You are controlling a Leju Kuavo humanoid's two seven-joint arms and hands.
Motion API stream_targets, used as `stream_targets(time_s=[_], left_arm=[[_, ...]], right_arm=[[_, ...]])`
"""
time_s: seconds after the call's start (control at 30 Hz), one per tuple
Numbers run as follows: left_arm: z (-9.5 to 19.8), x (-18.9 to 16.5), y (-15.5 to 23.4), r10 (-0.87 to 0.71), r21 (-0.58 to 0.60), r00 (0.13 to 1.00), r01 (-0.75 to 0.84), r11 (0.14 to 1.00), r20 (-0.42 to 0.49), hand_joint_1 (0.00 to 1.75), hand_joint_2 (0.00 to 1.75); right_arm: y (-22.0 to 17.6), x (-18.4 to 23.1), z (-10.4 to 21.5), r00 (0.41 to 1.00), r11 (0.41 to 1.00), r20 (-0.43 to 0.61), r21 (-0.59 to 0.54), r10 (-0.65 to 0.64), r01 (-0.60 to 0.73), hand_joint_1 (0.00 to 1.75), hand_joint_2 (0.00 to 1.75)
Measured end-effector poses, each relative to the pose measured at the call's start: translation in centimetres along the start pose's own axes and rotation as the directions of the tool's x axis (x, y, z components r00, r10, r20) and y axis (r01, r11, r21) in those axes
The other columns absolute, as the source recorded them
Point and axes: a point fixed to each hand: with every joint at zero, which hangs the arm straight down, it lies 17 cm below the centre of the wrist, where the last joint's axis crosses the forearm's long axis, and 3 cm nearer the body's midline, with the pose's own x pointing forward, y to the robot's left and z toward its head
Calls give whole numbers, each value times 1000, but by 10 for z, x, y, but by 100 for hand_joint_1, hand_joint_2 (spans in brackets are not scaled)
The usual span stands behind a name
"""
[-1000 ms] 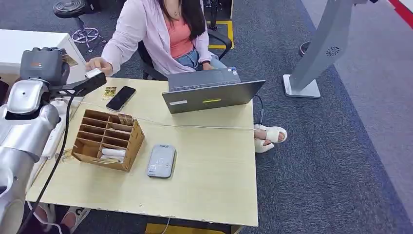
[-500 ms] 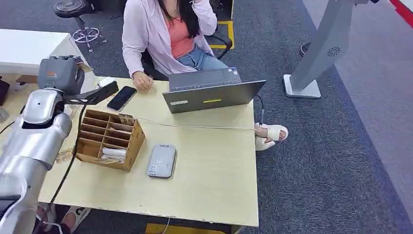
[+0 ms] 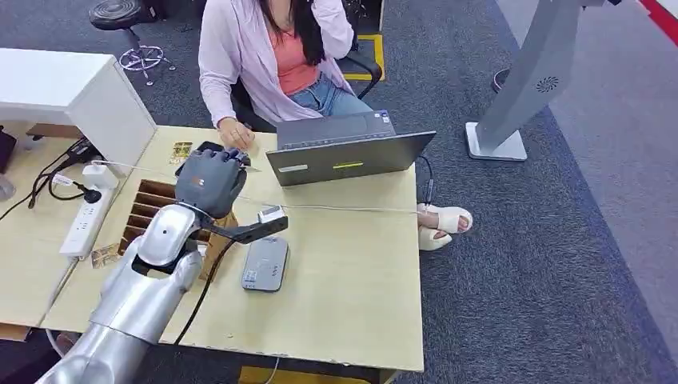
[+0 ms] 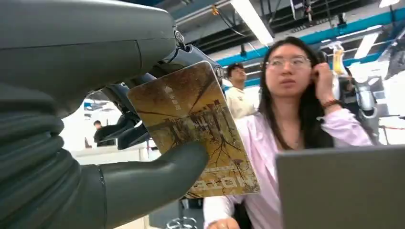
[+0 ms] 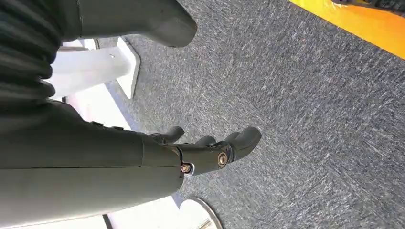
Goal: Pass the card to the sensor for recognition and then transmit it.
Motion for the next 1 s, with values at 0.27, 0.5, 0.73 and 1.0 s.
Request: stream_targets(time_s=[0.27,0.5,0.73,1.0], left_arm=[[28,34,-45,40,-112,998,-35,993,44,175,175],[67,63,-101,92,-286,993,-67,956,76,175,175],[83,68,-121,101,-343,992,-68,937,79,175,175],[86,66,-126,98,-354,992,-64,933,77,175,175]], right_arm=[[1,-3,0,1000,1000,-16,4,-16,16,0,175],[2,-4,0,999,999,-24,5,-34,34,0,175],[2,-5,0,999,999,-24,5,-36,36,0,175],[2,-5,0,999,999,-25,5,-36,36,0,175]])
